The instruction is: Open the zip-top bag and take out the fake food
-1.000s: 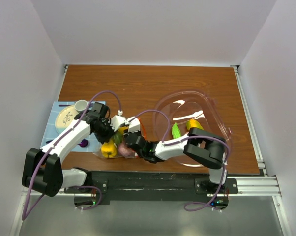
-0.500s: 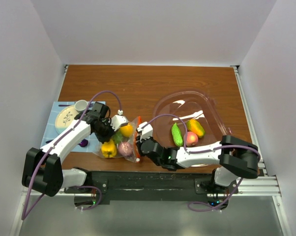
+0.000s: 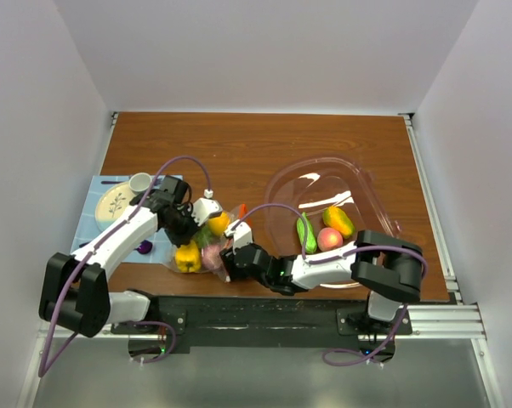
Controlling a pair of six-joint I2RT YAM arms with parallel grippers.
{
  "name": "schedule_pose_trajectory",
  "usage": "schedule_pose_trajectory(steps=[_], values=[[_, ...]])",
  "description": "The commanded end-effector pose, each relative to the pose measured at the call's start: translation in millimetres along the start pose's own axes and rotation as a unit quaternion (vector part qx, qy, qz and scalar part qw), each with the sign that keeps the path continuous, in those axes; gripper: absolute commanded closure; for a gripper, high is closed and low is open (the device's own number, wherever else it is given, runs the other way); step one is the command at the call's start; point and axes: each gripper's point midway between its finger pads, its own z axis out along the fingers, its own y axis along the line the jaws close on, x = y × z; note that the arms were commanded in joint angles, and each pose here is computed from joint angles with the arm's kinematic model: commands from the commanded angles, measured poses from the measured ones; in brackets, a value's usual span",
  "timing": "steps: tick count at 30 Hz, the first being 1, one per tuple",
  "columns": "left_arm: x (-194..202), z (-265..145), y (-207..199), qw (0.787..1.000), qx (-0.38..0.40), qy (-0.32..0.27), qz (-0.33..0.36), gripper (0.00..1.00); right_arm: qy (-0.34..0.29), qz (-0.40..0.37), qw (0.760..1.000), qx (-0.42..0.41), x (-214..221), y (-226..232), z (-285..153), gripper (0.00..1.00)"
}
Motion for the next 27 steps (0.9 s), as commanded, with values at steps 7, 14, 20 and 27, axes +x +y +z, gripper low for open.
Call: schedule_pose_trajectory(steps=[7, 14, 20, 27], values=[[12.4, 19.7, -4.7, 0.999, 0.011, 0.027, -0.023, 1.00, -0.046, 0.018, 0.983, -0.174, -43.2, 73.0, -17.9, 0.28], [9.7, 19.4, -7.3, 0.999, 0.016, 0.024, -0.022, 1.00, -0.036, -0.005, 0.984, -0.174, -44.1, 82.7, -2.2, 0.27], [9.7, 17.3, -12.1, 0.999, 0.023, 0.026, -0.013, 1.00, -0.030, -0.048, 0.991, -0.123, -48.8, 79.4, 28.4, 0.27], [10.0, 18.8, -14.8, 0.999, 0.031, 0.027, -0.010, 1.00, -0.030, -0.068, 0.989, -0.126, -48.2, 85.1, 39.6, 0.27]])
